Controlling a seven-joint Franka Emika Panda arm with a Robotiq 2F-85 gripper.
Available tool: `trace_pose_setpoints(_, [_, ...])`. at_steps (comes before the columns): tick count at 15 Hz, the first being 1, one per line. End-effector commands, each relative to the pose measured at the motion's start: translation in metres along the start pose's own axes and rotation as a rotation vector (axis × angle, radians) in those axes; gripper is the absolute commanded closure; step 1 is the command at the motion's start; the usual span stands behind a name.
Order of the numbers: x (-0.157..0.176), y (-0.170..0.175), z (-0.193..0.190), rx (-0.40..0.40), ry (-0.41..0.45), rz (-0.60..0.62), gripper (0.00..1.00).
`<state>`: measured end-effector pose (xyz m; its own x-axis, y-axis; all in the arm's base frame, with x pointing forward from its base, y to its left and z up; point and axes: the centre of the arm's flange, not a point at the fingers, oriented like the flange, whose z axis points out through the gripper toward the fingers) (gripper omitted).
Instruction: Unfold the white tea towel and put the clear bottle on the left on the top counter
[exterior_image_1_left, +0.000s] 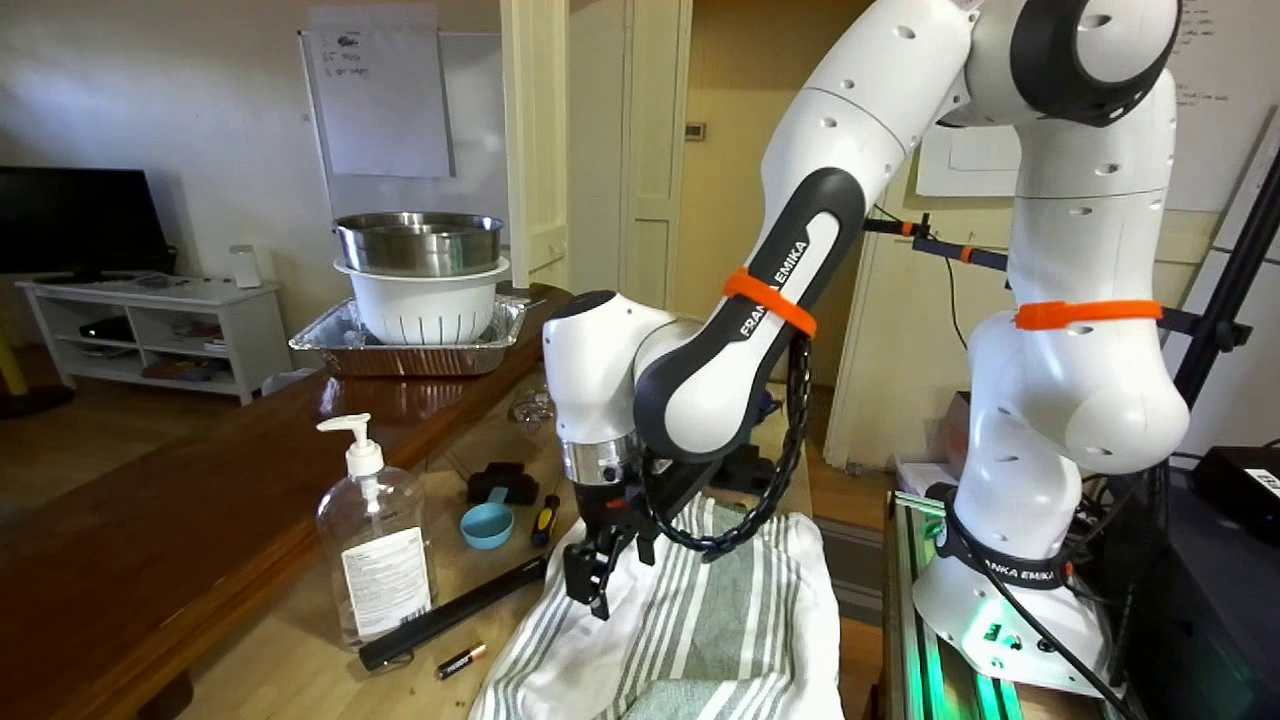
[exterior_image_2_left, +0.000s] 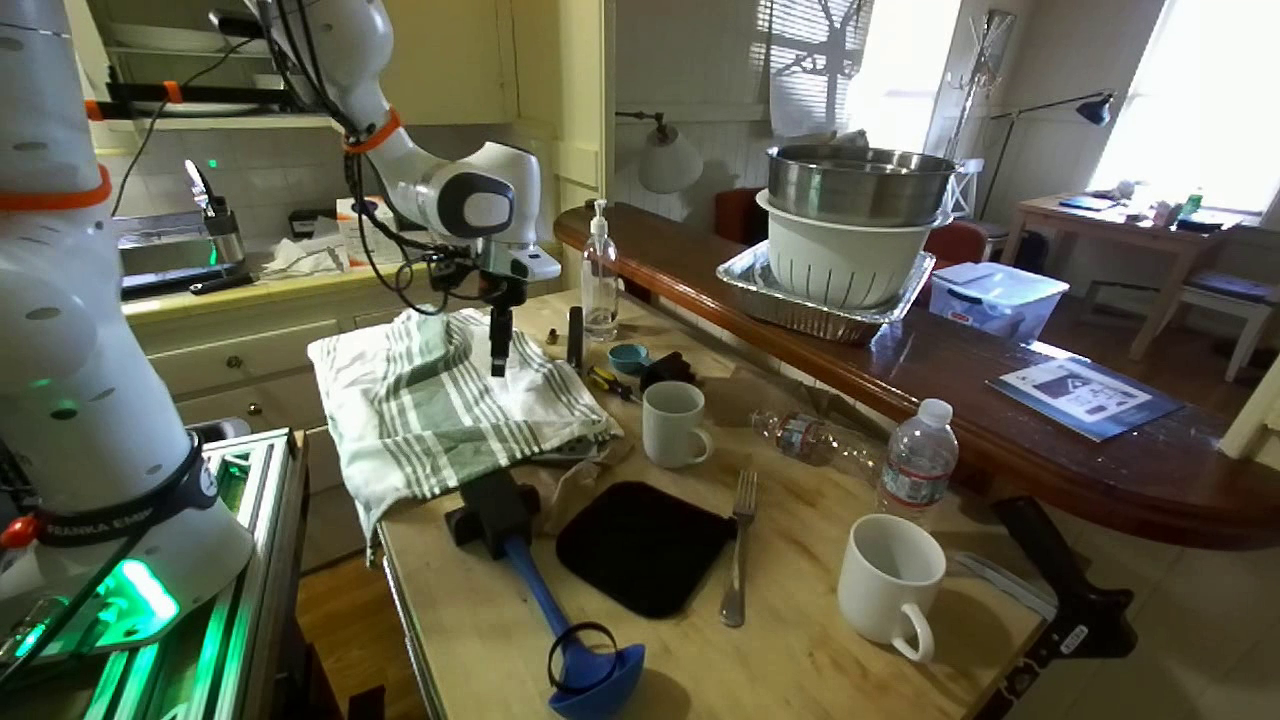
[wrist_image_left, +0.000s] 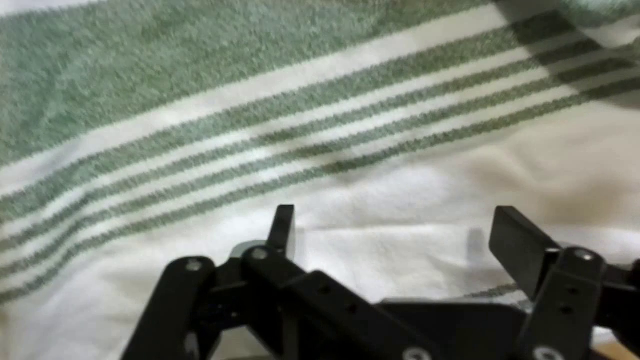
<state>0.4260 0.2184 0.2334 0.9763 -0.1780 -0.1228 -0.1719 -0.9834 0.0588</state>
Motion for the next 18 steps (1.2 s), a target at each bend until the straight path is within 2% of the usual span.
trace_pose_setpoints(1, [0.003,-0.004,0.002,0.001,0.002,-0.005,0.00])
trace_pose_setpoints(6, [0.006,-0.001,0.008,0.006,0.008,-0.001,0.00])
trace_pose_setpoints(12, [0.038,-0.019,0.036,0.078,0.117,-0.116,0.00])
trace_pose_setpoints(18, [0.056,-0.038,0.050,0.064,0.162,-0.227,0.00])
